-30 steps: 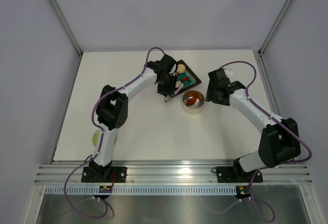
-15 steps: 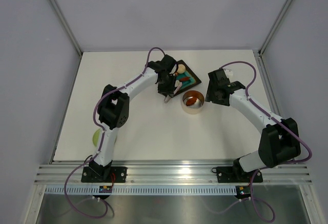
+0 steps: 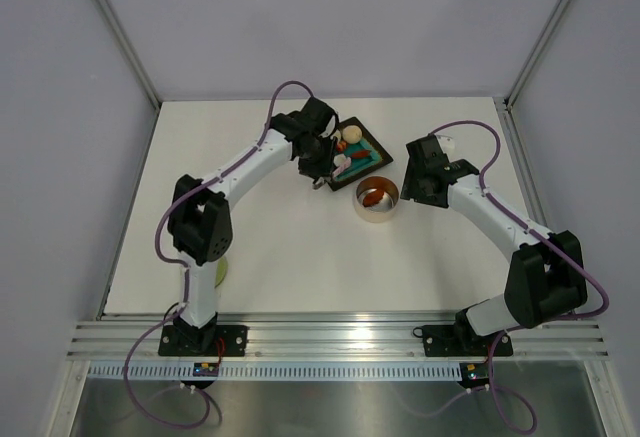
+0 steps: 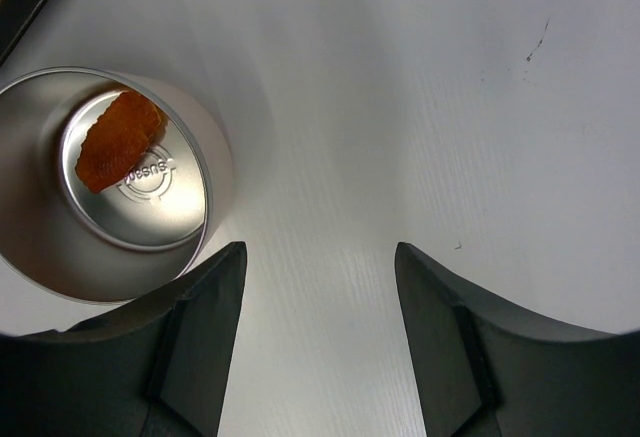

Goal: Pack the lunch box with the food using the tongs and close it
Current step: Pick up the fake food from the plate, then place the fake food in the packing box.

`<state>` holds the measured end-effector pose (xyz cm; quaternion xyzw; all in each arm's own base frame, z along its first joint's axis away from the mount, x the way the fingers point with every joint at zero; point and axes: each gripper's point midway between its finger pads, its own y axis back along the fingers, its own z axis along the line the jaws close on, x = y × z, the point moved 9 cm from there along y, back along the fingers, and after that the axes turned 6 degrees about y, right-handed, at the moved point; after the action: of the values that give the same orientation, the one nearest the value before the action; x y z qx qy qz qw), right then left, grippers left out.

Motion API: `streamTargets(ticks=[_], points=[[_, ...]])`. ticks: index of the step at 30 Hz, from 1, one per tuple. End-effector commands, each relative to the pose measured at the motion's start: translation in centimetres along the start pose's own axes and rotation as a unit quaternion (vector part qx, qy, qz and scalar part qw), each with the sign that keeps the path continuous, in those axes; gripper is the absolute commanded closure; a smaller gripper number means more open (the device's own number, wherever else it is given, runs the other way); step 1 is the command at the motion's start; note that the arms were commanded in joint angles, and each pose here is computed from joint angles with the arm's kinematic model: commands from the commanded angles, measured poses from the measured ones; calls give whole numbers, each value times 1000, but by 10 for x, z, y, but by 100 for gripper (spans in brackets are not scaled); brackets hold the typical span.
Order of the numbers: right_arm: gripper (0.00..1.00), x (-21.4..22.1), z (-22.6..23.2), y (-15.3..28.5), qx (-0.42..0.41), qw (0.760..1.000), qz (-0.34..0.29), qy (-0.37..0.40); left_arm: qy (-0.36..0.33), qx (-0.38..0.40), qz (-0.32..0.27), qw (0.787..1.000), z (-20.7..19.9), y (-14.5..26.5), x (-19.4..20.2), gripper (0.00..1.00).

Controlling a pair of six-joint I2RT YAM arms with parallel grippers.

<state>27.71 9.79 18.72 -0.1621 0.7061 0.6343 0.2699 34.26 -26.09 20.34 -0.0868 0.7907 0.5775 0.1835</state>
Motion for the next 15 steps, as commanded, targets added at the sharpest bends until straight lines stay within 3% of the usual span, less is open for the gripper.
streamTargets(ticks=[1, 9, 15], points=[[31, -7, -2, 8, -7, 999, -26, -24, -19, 26, -56, 998, -4, 43, -7, 100], [31, -8, -3, 10, -7, 999, -28, -28, -46, 69, -54, 995, -14, 69, 10, 100], [31, -12, -3, 14, -8, 999, -37, -39, -105, 113, -55, 987, -46, 92, 32, 100]])
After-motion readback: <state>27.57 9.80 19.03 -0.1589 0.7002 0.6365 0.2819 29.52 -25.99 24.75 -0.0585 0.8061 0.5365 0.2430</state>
